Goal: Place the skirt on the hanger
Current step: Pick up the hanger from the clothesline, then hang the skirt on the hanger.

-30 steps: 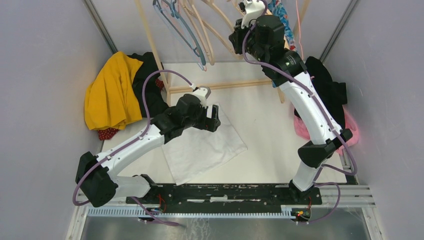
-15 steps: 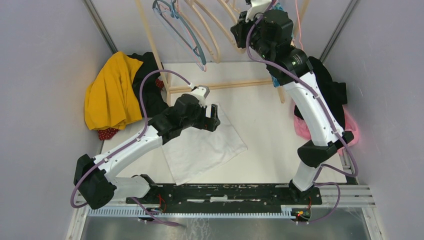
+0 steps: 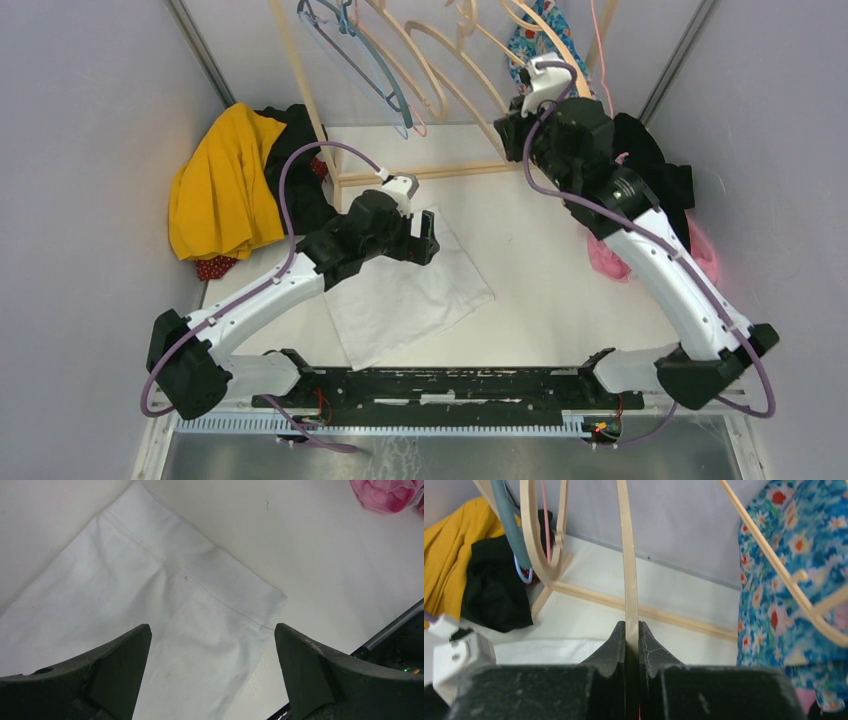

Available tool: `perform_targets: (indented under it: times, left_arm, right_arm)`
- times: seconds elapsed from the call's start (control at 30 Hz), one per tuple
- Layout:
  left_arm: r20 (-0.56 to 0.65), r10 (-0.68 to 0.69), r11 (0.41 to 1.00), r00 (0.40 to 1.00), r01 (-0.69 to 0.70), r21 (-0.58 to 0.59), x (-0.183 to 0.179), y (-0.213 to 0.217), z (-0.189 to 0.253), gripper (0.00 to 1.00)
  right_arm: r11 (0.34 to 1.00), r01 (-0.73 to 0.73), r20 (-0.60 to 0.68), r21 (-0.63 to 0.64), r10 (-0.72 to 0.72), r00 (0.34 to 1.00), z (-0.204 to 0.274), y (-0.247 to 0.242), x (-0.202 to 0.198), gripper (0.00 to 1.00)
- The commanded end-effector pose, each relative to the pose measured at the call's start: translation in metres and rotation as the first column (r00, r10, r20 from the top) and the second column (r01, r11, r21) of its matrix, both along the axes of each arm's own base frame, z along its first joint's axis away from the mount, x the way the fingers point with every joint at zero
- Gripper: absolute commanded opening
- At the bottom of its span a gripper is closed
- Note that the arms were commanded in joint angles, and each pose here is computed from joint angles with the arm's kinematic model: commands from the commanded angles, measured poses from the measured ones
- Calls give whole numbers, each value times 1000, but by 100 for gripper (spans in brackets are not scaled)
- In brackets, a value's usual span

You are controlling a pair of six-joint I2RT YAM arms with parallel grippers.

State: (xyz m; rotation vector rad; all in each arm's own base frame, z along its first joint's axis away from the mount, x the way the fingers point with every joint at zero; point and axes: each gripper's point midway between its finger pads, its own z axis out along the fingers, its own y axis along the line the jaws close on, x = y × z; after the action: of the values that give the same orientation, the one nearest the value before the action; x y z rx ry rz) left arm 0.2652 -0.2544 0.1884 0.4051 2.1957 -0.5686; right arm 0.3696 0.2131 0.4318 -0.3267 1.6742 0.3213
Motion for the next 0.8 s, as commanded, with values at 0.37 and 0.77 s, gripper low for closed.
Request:
perform_targets:
  times: [0.37,0.77]
  left_arm:
    - [-46,57,996,997,-60,-60,-2,-3,-7,100]
    - [-143,44,995,989,-56,-81,-13,-25,-39,100]
  right_arm:
    - [990,54,25,132,-58,998,-50,-84,-117,2]
    - [965,100,-207,241,-49,977,-192,-93,-155,1]
